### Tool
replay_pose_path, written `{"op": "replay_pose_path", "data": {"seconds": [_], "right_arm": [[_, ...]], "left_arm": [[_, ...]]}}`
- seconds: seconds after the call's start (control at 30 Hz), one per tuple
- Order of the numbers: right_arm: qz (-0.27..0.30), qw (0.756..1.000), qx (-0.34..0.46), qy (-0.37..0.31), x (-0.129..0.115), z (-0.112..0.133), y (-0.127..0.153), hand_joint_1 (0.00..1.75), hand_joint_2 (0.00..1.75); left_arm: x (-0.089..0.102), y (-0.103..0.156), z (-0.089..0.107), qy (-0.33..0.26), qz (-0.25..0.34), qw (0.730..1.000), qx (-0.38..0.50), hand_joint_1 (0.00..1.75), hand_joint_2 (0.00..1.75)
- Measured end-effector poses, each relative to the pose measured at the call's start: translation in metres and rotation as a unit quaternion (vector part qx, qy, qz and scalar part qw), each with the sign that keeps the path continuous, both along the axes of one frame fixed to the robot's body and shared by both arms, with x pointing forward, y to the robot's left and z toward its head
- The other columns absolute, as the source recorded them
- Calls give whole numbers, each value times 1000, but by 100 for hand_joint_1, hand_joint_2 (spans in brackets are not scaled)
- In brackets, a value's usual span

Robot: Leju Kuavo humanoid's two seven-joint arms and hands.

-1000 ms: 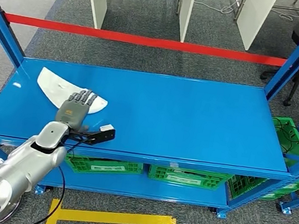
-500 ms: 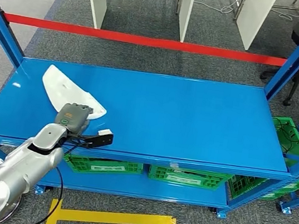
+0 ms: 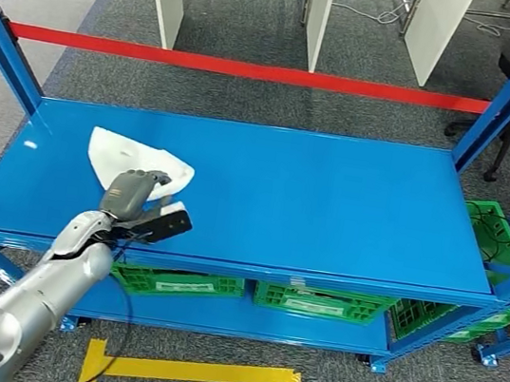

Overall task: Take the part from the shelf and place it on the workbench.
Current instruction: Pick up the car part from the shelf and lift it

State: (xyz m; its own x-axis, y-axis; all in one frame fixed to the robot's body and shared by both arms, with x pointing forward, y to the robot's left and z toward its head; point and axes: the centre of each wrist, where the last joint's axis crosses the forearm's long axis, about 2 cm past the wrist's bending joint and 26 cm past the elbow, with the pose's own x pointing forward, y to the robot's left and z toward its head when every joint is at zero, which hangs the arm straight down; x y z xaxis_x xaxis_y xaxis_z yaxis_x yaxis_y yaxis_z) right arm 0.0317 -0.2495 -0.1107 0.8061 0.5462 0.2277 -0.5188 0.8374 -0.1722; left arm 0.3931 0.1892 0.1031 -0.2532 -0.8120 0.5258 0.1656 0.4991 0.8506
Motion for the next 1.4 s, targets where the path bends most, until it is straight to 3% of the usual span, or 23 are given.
{"op": "replay_pose_path", "data": {"seconds": [0.13, 0.47, 0.73, 1.1, 1.4], "right_arm": [[-4, 1000, -3, 0, -1, 0, 0, 0, 0], [-6, 1000, -2, -1, -3, 0, 0, 0, 0], [-49, 994, 65, -67, -13, -1, 0, 0, 0], [-107, 987, 102, -65, -23, -2, 0, 0, 0], [-126, 984, 111, -53, -24, -2, 2, 0, 0]], "left_arm": [[-6, -19, 6, -23, 12, 989, -142, 175, 175], [-13, -31, 11, -42, 12, 974, -222, 175, 175], [-36, -30, 32, -138, 8, 911, -389, 175, 175], [-90, -4, 77, -351, -1, 832, -430, 175, 175], [-105, 10, 97, -421, -1, 804, -419, 175, 175]]}}
